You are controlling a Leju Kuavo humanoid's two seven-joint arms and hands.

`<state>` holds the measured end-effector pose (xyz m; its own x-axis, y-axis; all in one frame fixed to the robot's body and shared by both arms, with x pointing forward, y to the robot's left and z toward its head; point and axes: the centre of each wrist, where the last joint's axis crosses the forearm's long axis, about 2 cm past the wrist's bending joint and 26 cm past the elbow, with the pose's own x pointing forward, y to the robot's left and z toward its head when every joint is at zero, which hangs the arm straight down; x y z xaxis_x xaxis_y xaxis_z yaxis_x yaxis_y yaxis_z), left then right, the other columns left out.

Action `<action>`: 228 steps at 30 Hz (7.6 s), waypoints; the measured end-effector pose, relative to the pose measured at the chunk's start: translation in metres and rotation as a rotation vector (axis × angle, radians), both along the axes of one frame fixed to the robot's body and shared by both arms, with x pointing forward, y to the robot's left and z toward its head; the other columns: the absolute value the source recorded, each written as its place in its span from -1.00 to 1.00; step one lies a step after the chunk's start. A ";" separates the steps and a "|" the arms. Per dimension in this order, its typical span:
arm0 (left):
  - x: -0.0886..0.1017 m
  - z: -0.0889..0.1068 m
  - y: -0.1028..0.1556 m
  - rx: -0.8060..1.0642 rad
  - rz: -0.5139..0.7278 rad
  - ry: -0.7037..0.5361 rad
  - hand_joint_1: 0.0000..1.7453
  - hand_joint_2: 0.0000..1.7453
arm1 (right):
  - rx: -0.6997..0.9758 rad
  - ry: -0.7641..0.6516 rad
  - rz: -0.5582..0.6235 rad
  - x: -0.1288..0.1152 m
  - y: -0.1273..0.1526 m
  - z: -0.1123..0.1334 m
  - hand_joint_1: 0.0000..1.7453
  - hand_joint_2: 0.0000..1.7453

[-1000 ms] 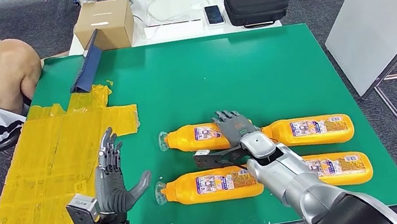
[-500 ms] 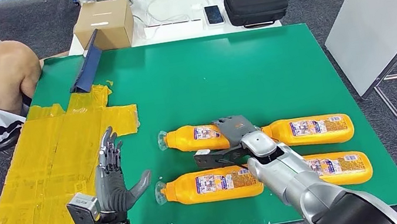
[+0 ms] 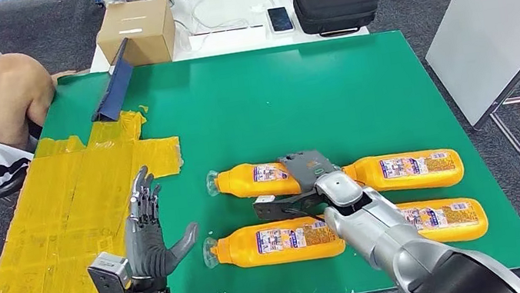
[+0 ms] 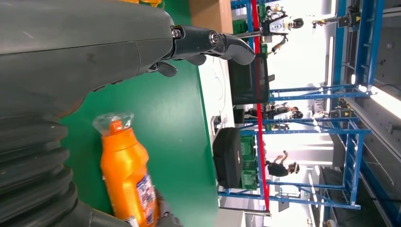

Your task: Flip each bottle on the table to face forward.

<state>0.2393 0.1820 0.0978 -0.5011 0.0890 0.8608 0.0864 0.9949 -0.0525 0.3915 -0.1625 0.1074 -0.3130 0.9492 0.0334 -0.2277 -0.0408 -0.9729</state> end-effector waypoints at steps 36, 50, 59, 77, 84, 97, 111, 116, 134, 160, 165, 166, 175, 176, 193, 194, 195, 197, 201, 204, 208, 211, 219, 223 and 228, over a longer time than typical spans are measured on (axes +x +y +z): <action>-0.018 0.026 -0.026 -0.051 -0.276 0.015 -1.00 1.00 | 1.372 -0.187 -0.062 -0.071 0.005 0.012 1.00 1.00; -0.022 0.036 -0.032 -0.003 -0.324 -0.015 -1.00 1.00 | 1.463 -0.119 0.039 -0.105 0.031 0.013 1.00 1.00; -0.020 0.037 -0.031 -0.001 -0.320 -0.003 -1.00 1.00 | 1.485 -0.067 0.128 -0.117 0.049 0.013 1.00 1.00; -0.015 0.037 -0.035 0.026 -0.284 0.000 -1.00 1.00 | 1.147 -0.153 0.401 -0.151 0.100 0.015 1.00 1.00; -0.017 0.030 -0.026 0.020 -0.261 0.038 -1.00 1.00 | 0.980 -0.072 0.410 -0.143 0.109 -0.003 1.00 1.00; -0.016 0.029 -0.023 0.014 -0.253 0.046 -1.00 1.00 | 0.914 0.002 0.377 -0.143 0.108 -0.023 1.00 1.00; -0.015 0.028 -0.021 0.008 -0.245 0.048 -1.00 1.00 | 0.903 0.018 0.361 -0.142 0.107 -0.031 1.00 1.00; -0.015 0.028 -0.021 0.006 -0.248 0.048 1.00 1.00 | 0.915 0.011 0.370 -0.142 0.108 -0.031 1.00 1.00; -0.011 0.029 -0.025 0.027 -0.258 0.032 1.00 1.00 | 1.006 0.023 0.361 -0.151 0.108 -0.031 1.00 1.00; 0.001 0.045 -0.031 0.069 -0.226 -0.052 1.00 1.00 | 1.220 -0.178 0.345 -0.160 0.096 -0.006 -1.00 1.00; 0.012 0.061 -0.023 0.091 -0.147 -0.112 1.00 1.00 | 1.302 -0.304 0.334 -0.156 0.087 0.018 -1.00 1.00; 0.015 0.065 -0.019 0.102 -0.119 -0.128 1.00 1.00 | 1.313 -0.330 0.327 -0.155 0.084 0.022 -1.00 1.00; 0.051 0.103 0.015 0.314 0.211 -0.260 1.00 1.00 | 1.397 -0.502 0.253 -0.148 0.065 0.047 -1.00 1.00; 0.053 0.104 0.017 0.317 0.218 -0.263 1.00 1.00 | 1.399 -0.510 0.252 -0.147 0.064 0.049 -1.00 1.00; 0.074 0.109 0.029 0.684 0.504 -0.356 1.00 1.00 | 1.412 -0.580 0.273 -0.147 0.057 0.062 -1.00 1.00; 0.077 0.107 0.030 0.738 0.532 -0.357 1.00 1.00 | 1.408 -0.588 0.277 -0.147 0.055 0.064 -1.00 1.00; 0.080 0.103 0.031 0.785 0.553 -0.353 1.00 1.00 | 1.405 -0.595 0.279 -0.147 0.054 0.065 -1.00 1.00; 0.084 0.094 0.034 0.858 0.584 -0.339 1.00 1.00 | 1.400 -0.607 0.282 -0.148 0.051 0.067 -1.00 1.00; 0.089 0.078 0.040 0.951 0.609 -0.302 1.00 1.00 | 1.396 -0.620 0.285 -0.149 0.047 0.069 -1.00 1.00; 0.092 0.067 0.044 1.025 0.631 -0.275 1.00 1.00 | 1.401 -0.620 0.282 -0.149 0.045 0.069 -1.00 1.00; 0.097 0.045 0.056 1.209 0.672 -0.272 1.00 1.00 | 1.416 -0.611 0.286 -0.148 0.043 0.068 -1.00 1.00; 0.101 0.027 0.069 1.302 0.670 -0.226 1.00 1.00 | 1.425 -0.612 0.294 -0.148 0.042 0.068 -1.00 1.00; 0.114 -0.004 0.103 1.440 0.687 -0.010 1.00 1.00 | 1.426 -0.610 0.302 -0.148 0.040 0.067 -1.00 1.00; 0.115 -0.013 0.112 1.491 0.683 0.042 1.00 1.00 | 1.422 -0.611 0.311 -0.146 0.041 0.068 -1.00 1.00; 0.115 -0.022 0.122 1.520 0.660 0.098 1.00 1.00 | 1.416 -0.602 0.325 -0.145 0.044 0.067 -1.00 1.00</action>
